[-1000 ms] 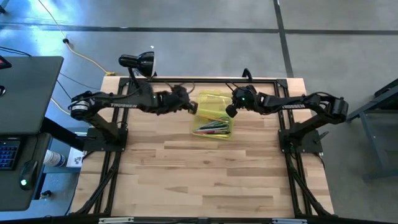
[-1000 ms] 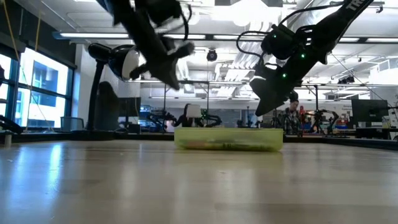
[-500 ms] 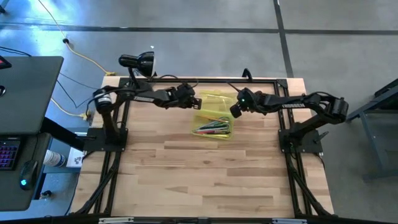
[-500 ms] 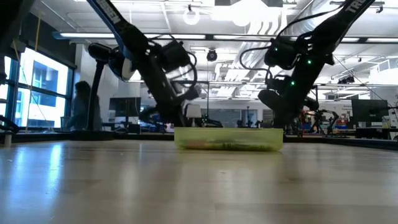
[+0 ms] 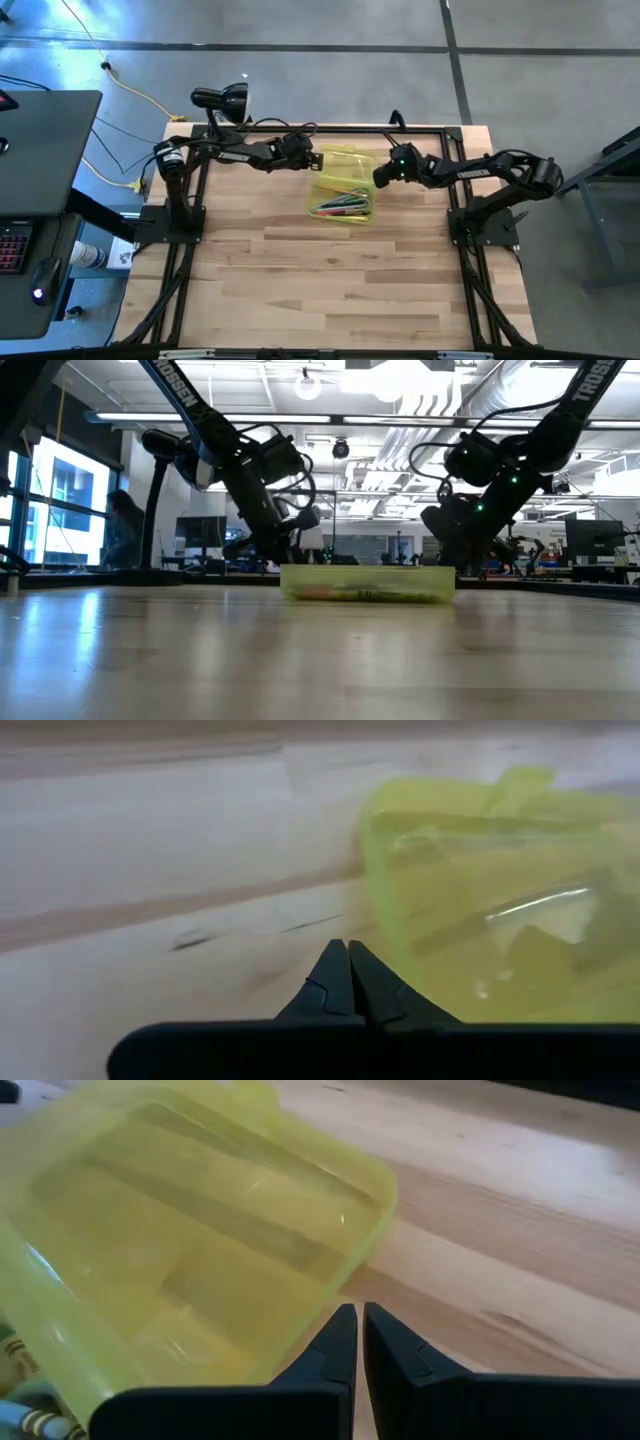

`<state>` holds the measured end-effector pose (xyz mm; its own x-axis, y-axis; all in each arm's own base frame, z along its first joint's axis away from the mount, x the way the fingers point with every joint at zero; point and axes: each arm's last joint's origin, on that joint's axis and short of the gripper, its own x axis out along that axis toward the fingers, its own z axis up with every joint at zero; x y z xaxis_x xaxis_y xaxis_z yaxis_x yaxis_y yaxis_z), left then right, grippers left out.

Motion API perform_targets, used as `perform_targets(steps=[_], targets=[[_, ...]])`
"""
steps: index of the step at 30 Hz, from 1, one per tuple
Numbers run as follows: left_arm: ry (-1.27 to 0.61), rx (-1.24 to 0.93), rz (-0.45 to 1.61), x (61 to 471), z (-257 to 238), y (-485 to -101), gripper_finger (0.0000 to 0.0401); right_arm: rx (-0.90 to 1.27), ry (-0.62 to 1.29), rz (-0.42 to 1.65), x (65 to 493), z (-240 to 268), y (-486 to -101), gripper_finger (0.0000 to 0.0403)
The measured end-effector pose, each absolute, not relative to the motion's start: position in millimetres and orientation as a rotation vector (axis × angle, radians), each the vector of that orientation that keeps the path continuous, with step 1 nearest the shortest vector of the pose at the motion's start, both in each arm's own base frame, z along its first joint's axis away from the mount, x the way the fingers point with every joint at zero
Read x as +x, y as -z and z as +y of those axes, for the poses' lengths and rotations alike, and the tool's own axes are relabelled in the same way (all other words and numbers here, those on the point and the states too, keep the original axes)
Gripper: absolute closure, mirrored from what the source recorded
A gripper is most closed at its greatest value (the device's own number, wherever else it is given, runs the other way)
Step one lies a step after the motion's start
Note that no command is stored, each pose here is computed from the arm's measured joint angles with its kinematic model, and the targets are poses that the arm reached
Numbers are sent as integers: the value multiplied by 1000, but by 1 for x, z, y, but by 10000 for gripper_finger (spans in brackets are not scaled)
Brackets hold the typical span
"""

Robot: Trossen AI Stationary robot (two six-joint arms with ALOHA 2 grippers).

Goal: Pick & place school supplies into a supply box
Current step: Close the yellow supply box

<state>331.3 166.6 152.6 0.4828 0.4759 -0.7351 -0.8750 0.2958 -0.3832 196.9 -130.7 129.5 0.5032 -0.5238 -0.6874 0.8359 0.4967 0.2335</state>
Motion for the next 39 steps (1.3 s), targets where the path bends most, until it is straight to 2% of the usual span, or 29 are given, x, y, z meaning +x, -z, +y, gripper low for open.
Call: perform_targets(steps=[21,32,39], targets=[[-1000,-889,496,332,169,-153,382,592,925,598,194,-131,-127,402],[-921,-909,447,333,179,-158,388,609,931,591,194,-131,-127,403],[-948,-909,489,335,180,-139,392,631,940,581,194,-131,-127,403]])
